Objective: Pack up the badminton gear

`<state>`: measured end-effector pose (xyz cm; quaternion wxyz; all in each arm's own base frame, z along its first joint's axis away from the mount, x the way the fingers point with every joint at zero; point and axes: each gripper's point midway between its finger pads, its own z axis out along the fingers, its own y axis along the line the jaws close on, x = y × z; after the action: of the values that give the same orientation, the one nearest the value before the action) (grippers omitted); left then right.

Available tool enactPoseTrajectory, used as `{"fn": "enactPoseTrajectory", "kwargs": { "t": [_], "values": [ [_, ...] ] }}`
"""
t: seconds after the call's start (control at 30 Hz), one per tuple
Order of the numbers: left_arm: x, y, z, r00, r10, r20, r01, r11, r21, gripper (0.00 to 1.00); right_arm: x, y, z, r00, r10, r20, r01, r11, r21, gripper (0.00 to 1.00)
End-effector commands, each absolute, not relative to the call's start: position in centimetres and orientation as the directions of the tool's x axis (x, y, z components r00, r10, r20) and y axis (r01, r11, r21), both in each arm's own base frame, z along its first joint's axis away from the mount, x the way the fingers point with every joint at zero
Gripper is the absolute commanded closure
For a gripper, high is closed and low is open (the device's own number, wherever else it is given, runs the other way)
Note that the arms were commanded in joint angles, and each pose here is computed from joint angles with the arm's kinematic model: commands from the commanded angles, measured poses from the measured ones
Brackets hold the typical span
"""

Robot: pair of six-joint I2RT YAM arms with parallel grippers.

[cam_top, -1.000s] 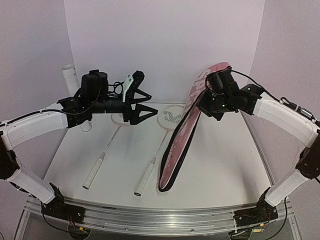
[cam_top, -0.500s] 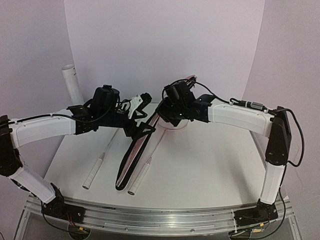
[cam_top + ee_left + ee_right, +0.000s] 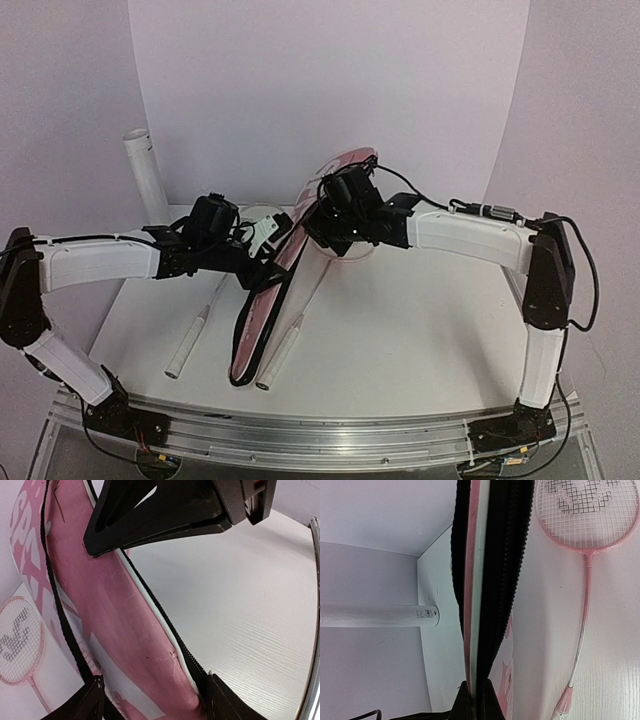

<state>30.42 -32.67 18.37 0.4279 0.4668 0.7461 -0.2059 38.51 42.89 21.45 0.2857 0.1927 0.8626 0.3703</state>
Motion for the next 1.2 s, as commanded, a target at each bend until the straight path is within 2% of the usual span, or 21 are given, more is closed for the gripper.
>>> {"fn": "enactPoseTrajectory", "kwargs": {
  "t": [0.0, 0.1, 0.33, 0.47, 0.6, 0.73, 0.83, 0.87, 0.93, 1.03, 1.1, 1.17],
  "values": [
    [31.2, -32.0, 17.0, -0.218, 0.534, -0.817, 0.868, 0.489, 0.088, 0.41, 38.7, 45.1, 24.9, -0.767, 0.568, -0.297, 0.079, 0.544, 0.835, 1.0],
    [31.1, -31.8, 16.1, -0.234, 0.542, -0.807, 0.87, 0.487, 0.075, 0.42, 38.7, 45.5, 24.1, -0.775, 0.57, -0.274, 0.1, 0.538, 0.837, 1.0],
    [32.4, -31.1, 14.2, -0.252, 0.562, -0.788, 0.831, 0.543, 0.121, 0.54, 38.6, 46.2, 23.3, -0.782, 0.581, -0.227, 0.135, 0.513, 0.848, 1.0],
    [32.8, -30.8, 13.1, -0.24, 0.6, -0.763, 0.83, 0.535, 0.16, 0.72, 38.5, 46.5, 22.9, -0.787, 0.58, -0.212, 0.146, 0.507, 0.849, 1.0],
    [32.7, -31.0, 12.5, -0.252, 0.604, -0.756, 0.836, 0.529, 0.144, 0.99, 38.3, 46.6, 22.2, -0.794, 0.575, -0.196, 0.159, 0.508, 0.847, 1.0],
    [32.8, -31.4, 13.8, -0.291, 0.558, -0.777, 0.825, 0.558, 0.091, 1.0, 38.3, 46.1, 20.8, -0.795, 0.575, -0.191, 0.177, 0.522, 0.834, 1.0],
    [33.0, -31.8, 15.9, -0.387, 0.451, -0.804, 0.806, 0.589, -0.058, 1.0, 38.5, 46.9, 20.9, -0.838, 0.477, -0.265, 0.063, 0.568, 0.821, 1.0],
    [33.1, -31.8, 16.7, -0.405, 0.421, -0.812, 0.801, 0.592, -0.093, 1.0, 38.5, 47.2, 20.8, -0.849, 0.421, -0.318, -0.004, 0.598, 0.802, 0.97],
    [33.0, -32.3, 18.2, -0.422, 0.37, -0.827, 0.802, 0.578, -0.151, 1.0, 38.1, 47.0, 20.6, -0.855, 0.344, -0.389, -0.091, 0.637, 0.765, 0.82],
    [33.0, -32.6, 20.0, -0.43, 0.303, -0.85, 0.796, 0.571, -0.2, 1.0, 37.4, 45.7, 19.6, -0.867, 0.275, -0.416, -0.139, 0.667, 0.732, 0.62],
    [33.3, -32.3, 20.4, -0.468, 0.251, -0.847, 0.776, 0.575, -0.259, 1.0, 37.0, 44.5, 19.0, -0.877, 0.258, -0.406, -0.137, 0.674, 0.726, 0.54],
    [33.5, -32.2, 20.5, -0.499, 0.212, -0.84, 0.764, 0.565, -0.311, 1.0, 36.6, 43.9, 18.6, -0.89, 0.216, -0.401, -0.164, 0.671, 0.723, 0.51]
  ]
}}
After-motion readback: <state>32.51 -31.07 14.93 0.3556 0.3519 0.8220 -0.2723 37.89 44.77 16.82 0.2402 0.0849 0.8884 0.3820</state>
